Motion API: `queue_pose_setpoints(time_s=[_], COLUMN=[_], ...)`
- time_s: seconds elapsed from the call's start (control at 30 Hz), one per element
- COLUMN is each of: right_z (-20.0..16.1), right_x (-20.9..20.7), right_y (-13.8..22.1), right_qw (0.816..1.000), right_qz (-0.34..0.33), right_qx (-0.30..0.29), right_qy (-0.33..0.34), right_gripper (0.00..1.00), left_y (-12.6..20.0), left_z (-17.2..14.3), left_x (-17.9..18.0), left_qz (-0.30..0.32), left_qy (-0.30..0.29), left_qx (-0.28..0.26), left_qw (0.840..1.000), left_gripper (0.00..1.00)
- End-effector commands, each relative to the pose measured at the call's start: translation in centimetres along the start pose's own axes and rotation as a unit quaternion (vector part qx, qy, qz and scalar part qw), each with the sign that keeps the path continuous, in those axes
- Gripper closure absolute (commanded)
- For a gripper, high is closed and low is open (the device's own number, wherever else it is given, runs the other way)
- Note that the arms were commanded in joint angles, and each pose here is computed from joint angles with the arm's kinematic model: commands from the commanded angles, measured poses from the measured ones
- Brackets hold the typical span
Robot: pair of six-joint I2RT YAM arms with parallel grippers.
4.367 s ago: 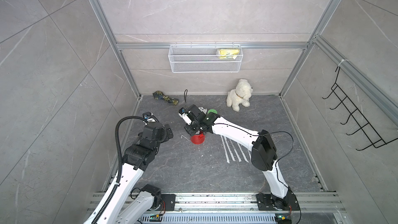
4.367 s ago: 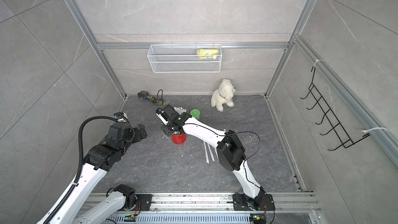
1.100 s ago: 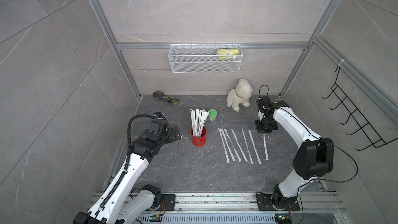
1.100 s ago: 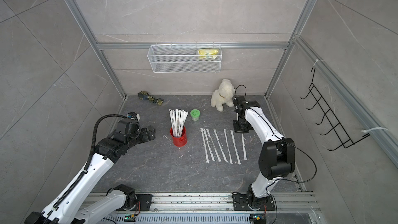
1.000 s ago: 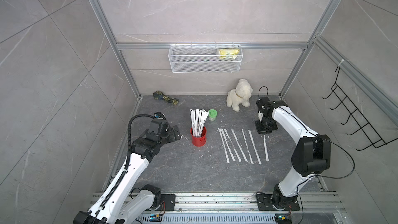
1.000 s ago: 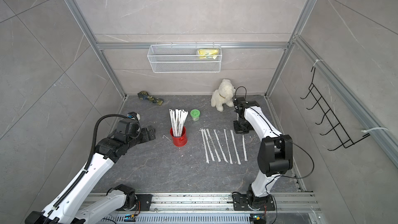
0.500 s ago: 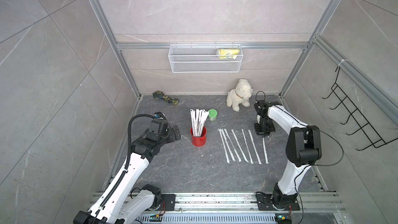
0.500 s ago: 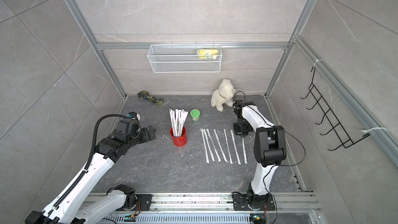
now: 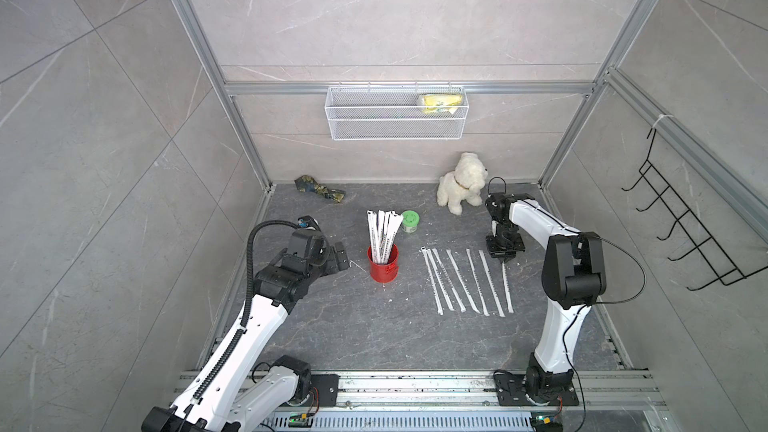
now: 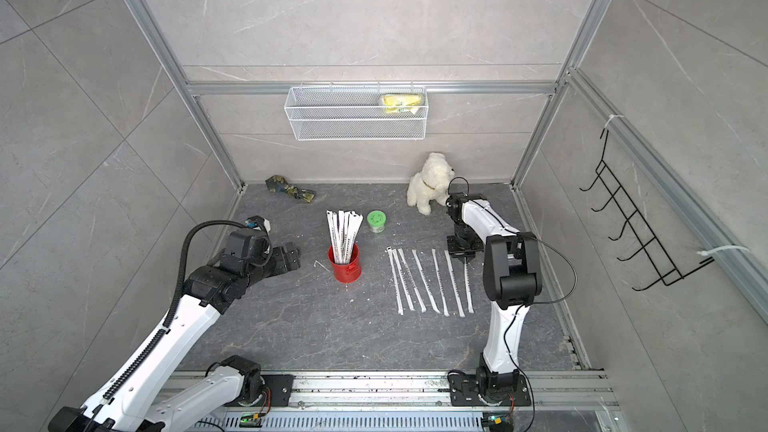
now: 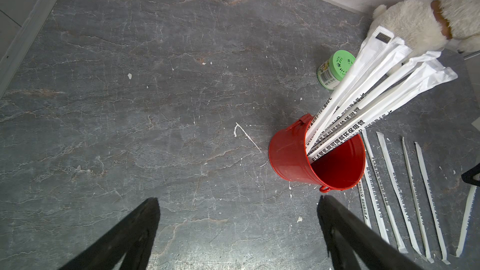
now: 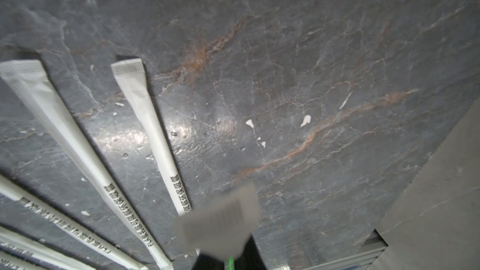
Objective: Take the straws out of the storage container
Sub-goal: Place the straw at the center of the board.
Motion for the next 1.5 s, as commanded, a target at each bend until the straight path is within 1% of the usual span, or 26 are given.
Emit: queue_pose_setpoints(time_s=[0.0,0.17,0.77,1.03,1.1,1.23,1.37,1.47], right_z=[0.4,0.4,0.2,0.0,0.0,-0.2,-1.0,-1.8], right_x=[0.1,0.4,0.6,0.7,0.8,1.5,3.4,5.7], right_y=[-0.7,-1.6,-2.4,-1.4,-0.5,2.8,7.4,10.8], right_qw=[1.0,1.0,1.0,1.0,0.999,0.995,0.979,0.962], right_qz=[0.006,0.01,0.014,0.018,0.025,0.06,0.1,0.108], right_qx=[0.008,0.014,0.017,0.003,-0.011,-0.076,-0.178,-0.251], right_qy=[-0.008,-0.01,-0.014,-0.019,-0.023,-0.035,-0.028,-0.003], right_gripper=[0.88,0.87,0.82,0.8,0.8,0.78,0.74,0.7], left_y=[1.0,0.9,1.0,1.1,1.1,1.0,0.7,0.5], left_z=[1.4,1.4,1.4,1.4,1.4,1.3,1.1,1.0], left_x=[-1.1,-1.0,-0.9,-0.9,-1.0,-1.0,-1.2,-1.4], left_qz=[-0.023,-0.022,-0.019,-0.019,-0.02,-0.023,-0.026,-0.031], left_qy=[-0.002,-0.002,-0.002,-0.002,-0.002,-0.001,-0.001,-0.002], left_qx=[-0.023,-0.022,-0.024,-0.025,-0.025,-0.022,-0.016,-0.01], left_qw=[0.999,1.0,1.0,1.0,0.999,1.0,1.0,0.999], left_gripper=[0.01,0.01,0.01,0.01,0.01,0.01,0.01,0.01])
Point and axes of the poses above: each gripper's point midway between its finger pads, its own y axis back along the fingers, its own x axis along the line the jaws close on, z = x × y, the point moved 3 cm from there along y, back along the fingers, and after that the axes turned 15 degrees about y, right-handed, at the moved point
